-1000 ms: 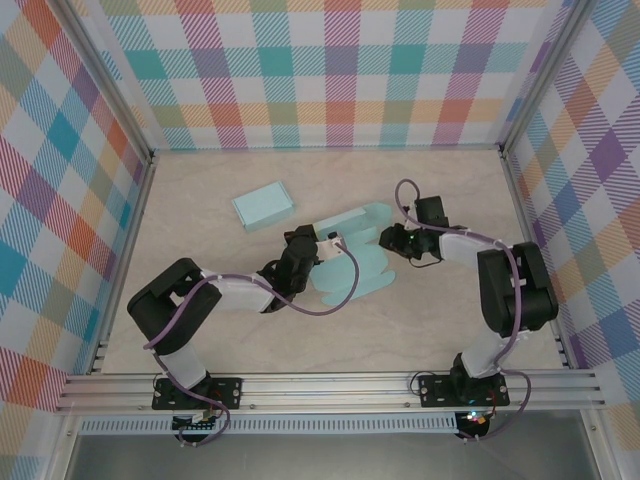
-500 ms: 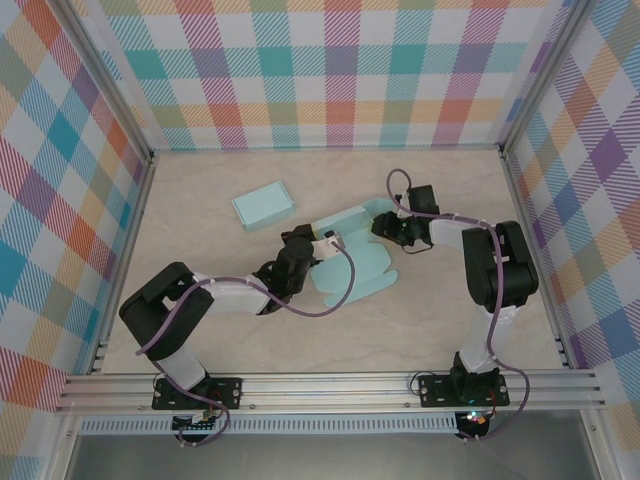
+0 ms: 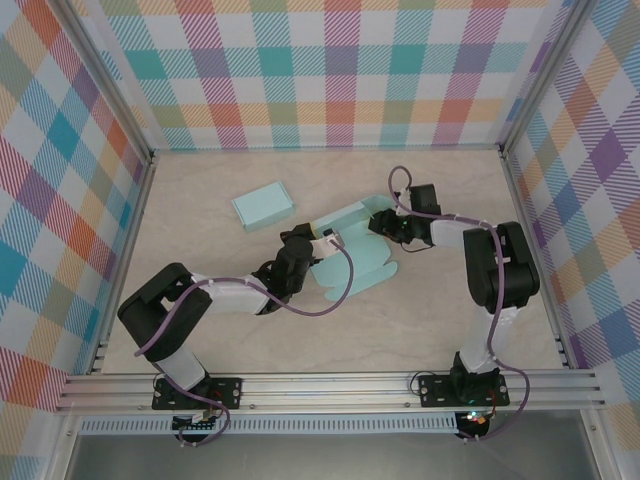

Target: Fold the paper box

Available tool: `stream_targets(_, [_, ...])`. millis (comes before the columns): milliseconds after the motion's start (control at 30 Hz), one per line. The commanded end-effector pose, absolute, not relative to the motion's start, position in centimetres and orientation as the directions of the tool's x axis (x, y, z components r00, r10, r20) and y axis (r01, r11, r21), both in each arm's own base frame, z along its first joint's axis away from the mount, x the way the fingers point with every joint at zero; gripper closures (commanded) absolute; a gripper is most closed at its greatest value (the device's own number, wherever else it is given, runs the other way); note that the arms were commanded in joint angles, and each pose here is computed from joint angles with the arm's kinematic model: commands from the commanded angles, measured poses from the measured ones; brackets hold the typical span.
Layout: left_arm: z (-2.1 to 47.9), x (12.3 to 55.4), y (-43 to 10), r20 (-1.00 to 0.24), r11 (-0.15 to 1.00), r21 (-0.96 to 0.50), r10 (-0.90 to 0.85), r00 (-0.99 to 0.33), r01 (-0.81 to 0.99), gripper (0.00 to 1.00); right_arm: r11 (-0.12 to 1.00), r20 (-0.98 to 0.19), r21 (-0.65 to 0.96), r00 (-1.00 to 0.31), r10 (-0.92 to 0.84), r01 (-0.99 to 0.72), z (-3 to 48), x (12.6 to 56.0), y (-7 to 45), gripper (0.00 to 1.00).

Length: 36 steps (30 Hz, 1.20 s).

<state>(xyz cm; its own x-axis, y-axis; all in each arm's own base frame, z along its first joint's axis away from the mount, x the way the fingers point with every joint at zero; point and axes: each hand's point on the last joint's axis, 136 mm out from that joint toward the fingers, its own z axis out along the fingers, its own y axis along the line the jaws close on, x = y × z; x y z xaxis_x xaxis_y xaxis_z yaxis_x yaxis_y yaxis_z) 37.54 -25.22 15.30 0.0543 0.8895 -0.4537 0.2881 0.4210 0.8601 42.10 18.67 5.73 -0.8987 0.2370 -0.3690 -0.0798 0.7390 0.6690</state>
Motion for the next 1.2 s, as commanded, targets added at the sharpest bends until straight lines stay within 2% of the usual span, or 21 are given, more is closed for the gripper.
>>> stream_targets(0, [15.9, 38.2, -25.2, -0.482, 0.454, 0.850, 0.875, 0.044, 0.266, 1.00, 0.719, -0.407, 0.685, -0.881, 0.242, -0.118, 7.8, 42.0, 18.9, 0.61])
stream_targets(133, [15.6, 38.2, -25.4, -0.478, 0.449, 0.850, 0.877, 0.046, 0.274, 1.00, 0.713, -0.414, 0.690, -0.876, 0.249, -0.124, 8.3, 41.8, 18.9, 0.64])
stream_targets(633, [14.3, 38.7, -26.1, -0.472, 0.442, 0.845, 0.881, 0.032, 0.299, 1.00, 0.620, -0.395, 0.772, -0.868, 0.302, -0.135, 8.8, 41.9, 20.1, 0.60])
stream_targets(767, [14.1, 38.8, -26.4, -0.473, 0.444, 0.844, 0.881, 0.028, 0.300, 1.00, 0.573, -0.376, 0.807, -0.873, 0.311, -0.143, 9.2, 41.7, 20.9, 0.65])
stream_targets(967, [13.8, 39.1, -26.8, -0.467, 0.439, 0.846, 0.884, 0.025, 0.302, 1.00, 0.572, -0.338, 0.813, -0.890, 0.307, -0.112, 7.5, 41.2, 21.6, 0.68])
stream_targets(1033, [13.7, 39.1, -27.0, -0.467, 0.439, 0.846, 0.884, 0.026, 0.302, 1.00, 0.570, -0.325, 0.815, -0.896, 0.303, -0.103, 6.9, 41.0, 22.0, 0.67])
stream_targets(1167, [13.6, 39.3, -27.1, -0.461, 0.433, 0.849, 0.887, 0.023, 0.302, 1.00, 0.567, -0.302, 0.819, -0.908, 0.291, -0.091, 6.0, 40.8, 22.7, 0.58])
